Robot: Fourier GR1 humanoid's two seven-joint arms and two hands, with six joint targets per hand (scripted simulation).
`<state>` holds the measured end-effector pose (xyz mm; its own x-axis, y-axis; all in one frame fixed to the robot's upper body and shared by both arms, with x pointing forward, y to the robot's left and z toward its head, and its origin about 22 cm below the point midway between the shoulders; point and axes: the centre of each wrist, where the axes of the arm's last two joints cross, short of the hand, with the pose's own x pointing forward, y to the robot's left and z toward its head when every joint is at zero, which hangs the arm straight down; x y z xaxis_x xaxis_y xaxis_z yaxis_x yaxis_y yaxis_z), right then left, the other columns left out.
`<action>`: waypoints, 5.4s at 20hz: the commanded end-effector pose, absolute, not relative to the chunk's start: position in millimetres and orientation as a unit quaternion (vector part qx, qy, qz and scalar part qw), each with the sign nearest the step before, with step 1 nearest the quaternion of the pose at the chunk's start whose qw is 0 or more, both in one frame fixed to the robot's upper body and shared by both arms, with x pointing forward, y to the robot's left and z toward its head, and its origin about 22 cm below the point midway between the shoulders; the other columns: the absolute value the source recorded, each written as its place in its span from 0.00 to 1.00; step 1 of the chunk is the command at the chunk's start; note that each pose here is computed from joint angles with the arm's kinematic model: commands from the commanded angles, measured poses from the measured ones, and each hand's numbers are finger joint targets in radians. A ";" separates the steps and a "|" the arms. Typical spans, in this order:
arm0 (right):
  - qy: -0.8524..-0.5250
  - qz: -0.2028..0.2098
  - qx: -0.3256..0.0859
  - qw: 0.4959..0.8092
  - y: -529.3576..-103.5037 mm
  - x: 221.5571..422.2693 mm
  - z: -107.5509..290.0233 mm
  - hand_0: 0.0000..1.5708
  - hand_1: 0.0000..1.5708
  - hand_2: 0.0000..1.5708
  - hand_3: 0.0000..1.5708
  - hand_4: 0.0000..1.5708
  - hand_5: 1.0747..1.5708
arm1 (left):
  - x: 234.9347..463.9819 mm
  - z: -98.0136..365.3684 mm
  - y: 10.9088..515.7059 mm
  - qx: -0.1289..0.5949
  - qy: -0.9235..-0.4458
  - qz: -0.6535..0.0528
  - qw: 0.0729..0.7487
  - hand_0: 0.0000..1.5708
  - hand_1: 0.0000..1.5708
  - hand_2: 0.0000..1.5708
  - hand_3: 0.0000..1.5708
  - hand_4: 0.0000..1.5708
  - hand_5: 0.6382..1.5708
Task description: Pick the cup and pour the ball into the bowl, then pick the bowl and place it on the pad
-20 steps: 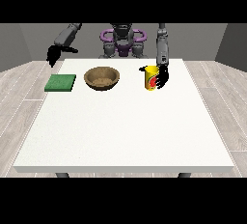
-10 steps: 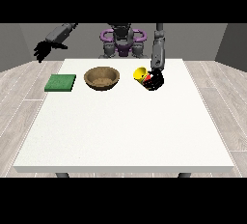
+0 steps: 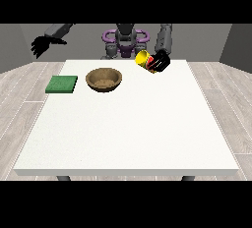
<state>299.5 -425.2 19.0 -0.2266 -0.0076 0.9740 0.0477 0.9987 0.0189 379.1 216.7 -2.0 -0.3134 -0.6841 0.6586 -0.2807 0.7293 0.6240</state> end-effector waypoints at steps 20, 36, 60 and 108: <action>-0.737 -0.055 -0.056 0.671 -467.3 252.5 -37.1 0.00 0.00 0.00 0.00 0.00 0.96 | 342.3 23.0 52.0 0.409 -0.700 -0.433 0.394 0.43 0.43 1.00 0.98 0.57 1.00; -0.762 -0.033 -0.015 0.647 -404.1 329.4 -10.5 0.00 0.00 0.00 0.16 0.00 0.91 | 314.2 19.3 13.2 0.488 -0.644 -0.545 0.224 0.00 0.00 1.00 1.00 0.58 0.97; -0.741 -0.065 -0.018 0.668 -407.3 330.8 -12.6 0.00 0.00 0.00 0.00 0.27 0.97 | 333.1 89.9 -1.3 0.508 -0.603 -0.597 0.147 0.86 0.86 1.00 1.00 0.76 0.88; -0.724 -0.134 0.047 0.675 -306.8 339.1 -65.0 0.00 0.00 0.00 0.00 0.13 0.91 | 373.1 115.6 146.8 0.078 -0.842 -0.177 0.503 0.00 0.00 0.00 0.00 0.00 0.99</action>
